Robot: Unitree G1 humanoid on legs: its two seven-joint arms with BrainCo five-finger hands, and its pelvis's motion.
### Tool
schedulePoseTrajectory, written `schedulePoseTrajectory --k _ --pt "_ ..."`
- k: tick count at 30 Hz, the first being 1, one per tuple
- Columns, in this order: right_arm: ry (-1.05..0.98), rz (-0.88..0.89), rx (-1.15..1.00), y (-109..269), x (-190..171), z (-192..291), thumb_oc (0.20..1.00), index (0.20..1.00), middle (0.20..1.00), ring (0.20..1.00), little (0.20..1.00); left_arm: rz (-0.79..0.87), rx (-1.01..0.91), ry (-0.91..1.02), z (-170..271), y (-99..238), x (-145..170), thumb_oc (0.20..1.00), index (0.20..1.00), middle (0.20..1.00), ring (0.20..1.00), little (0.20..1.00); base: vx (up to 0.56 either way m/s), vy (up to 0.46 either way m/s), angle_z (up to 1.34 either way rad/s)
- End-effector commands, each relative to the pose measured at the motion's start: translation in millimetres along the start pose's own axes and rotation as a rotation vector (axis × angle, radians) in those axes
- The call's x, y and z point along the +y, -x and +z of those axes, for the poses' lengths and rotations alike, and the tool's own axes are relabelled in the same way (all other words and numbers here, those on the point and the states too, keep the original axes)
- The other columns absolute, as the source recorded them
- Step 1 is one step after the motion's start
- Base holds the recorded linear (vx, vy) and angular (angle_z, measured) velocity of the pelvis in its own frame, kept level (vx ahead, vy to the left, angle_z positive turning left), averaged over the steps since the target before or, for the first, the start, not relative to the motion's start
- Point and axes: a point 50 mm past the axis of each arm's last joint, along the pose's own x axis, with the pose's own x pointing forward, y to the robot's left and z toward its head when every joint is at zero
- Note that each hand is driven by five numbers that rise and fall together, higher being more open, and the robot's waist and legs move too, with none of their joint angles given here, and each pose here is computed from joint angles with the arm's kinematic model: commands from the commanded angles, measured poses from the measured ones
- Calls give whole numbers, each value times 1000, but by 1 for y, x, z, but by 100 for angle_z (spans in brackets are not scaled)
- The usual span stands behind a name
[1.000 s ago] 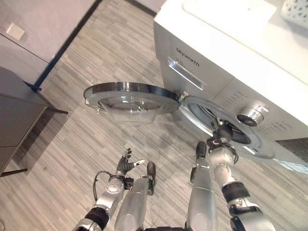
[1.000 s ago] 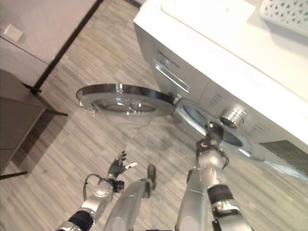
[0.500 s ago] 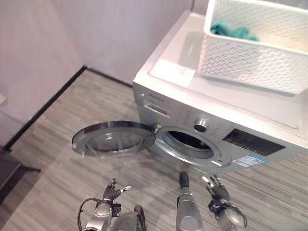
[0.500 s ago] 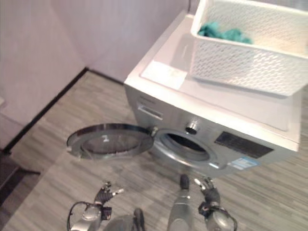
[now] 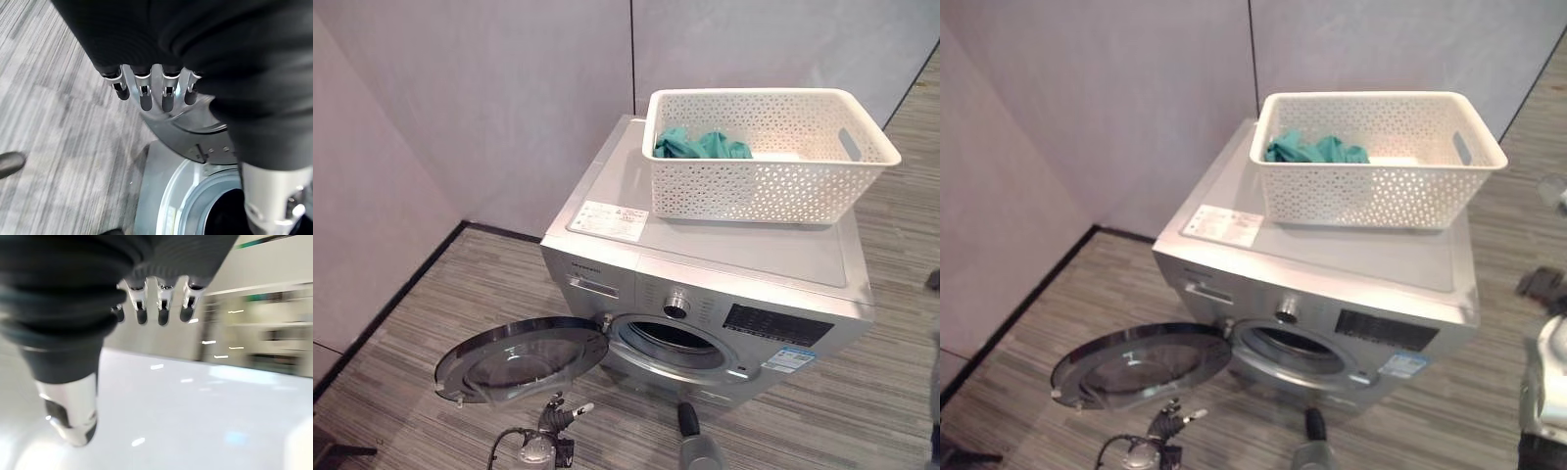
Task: Grab the laundry basket,head to the washer,open it,put in the laundry and shut it.
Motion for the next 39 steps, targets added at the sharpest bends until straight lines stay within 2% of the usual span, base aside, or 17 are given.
schedulePoseTrajectory --k 1,3,5,8,9,10,13,14,16,19,25,39 --pt "126 68 -119 -32 5 11 1000 1000 1000 1000 1000 36 -4 -109 3 -3 26 1000 1000 1000 1000 1000 49 -89 5" --pt "237 201 -158 -69 22 20 1000 1000 1000 1000 1000 32 32 -125 -6 -2 29 1000 1000 1000 1000 1000 24 -109 27" --pt "250 244 -146 -82 30 19 1000 1000 1000 1000 1000 37 47 -116 -9 -1 31 1000 1000 1000 1000 1000 10 -74 31" --pt "477 433 -24 -124 51 7 1000 1000 1000 1000 1000 76 76 -97 -11 -1 50 1000 1000 1000 1000 1000 13 -69 7" --pt "474 444 -39 -129 59 11 1000 1000 1000 1000 1000 73 77 -78 -12 -2 46 1000 1000 1000 1000 1000 16 -32 14" --pt "537 478 25 -135 58 2 1000 1000 1000 1000 1000 75 80 -85 -12 -1 51 1000 1000 1000 1000 1000 23 -30 18" --pt "619 554 158 -156 88 -12 1000 1000 1000 1000 1000 59 111 -72 -18 -1 50 1000 1000 1000 1000 1000 35 -48 9" --pt "620 556 152 -158 89 -10 1000 1000 1000 1000 1000 56 110 -67 -17 -1 48 1000 1000 1000 1000 1000 41 -49 3" --pt "652 672 256 -152 112 -28 1000 1000 1000 1000 1000 53 136 -54 -22 0 51 1000 1000 1000 1000 1000 41 -69 5" --pt "702 759 266 -146 124 -32 1000 1000 1000 1000 1000 55 144 -47 -24 0 52 1000 1000 1000 1000 1000 14 -46 5" --pt "758 934 260 -129 129 -39 1000 1000 1000 1000 1000 40 181 -64 -34 4 54 1000 1000 1000 1000 1000 5 -17 6" --pt "820 1096 286 -111 134 -48 1000 1000 1000 1000 1000 64 172 -51 -30 3 65 1000 1000 1000 1000 1000 0 -9 0"
